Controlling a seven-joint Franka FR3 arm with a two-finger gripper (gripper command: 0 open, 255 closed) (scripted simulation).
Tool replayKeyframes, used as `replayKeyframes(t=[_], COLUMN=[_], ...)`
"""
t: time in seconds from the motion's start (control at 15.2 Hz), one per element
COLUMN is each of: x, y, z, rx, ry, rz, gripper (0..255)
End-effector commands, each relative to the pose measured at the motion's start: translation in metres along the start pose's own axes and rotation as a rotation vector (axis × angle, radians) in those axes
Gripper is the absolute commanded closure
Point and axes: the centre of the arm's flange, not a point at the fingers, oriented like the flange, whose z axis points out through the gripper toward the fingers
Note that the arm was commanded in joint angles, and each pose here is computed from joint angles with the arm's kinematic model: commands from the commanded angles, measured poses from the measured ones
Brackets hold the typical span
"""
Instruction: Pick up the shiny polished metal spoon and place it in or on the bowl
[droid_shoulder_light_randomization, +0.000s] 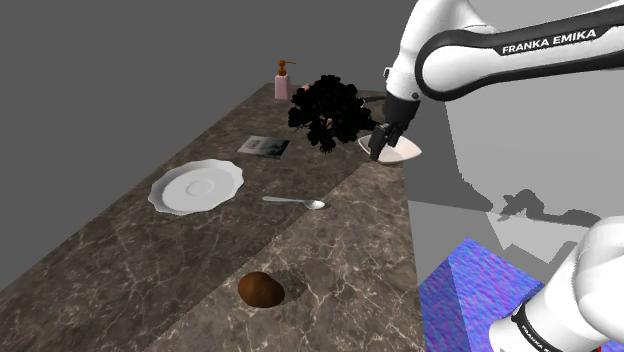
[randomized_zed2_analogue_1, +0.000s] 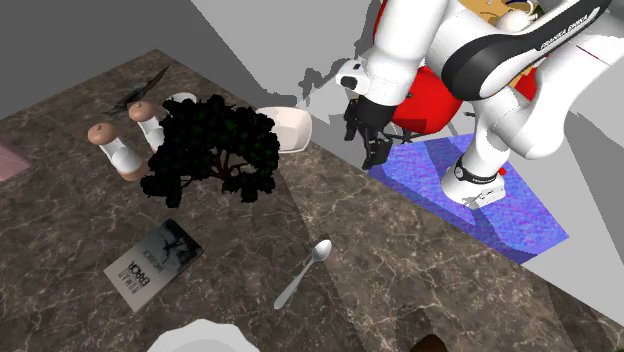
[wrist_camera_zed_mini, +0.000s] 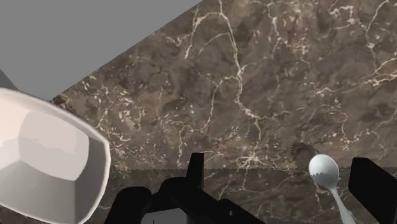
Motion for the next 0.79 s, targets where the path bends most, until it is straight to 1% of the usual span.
replayKeyframes(t=[0.0, 0.73], x=[0.015, 0.101], y=[-0.006, -0.065], z=[0.017, 0.106], rx=[0.018, 0.113], ry=[0.007, 0.032], rz=[-0.027, -0.175], gripper=[0, 0])
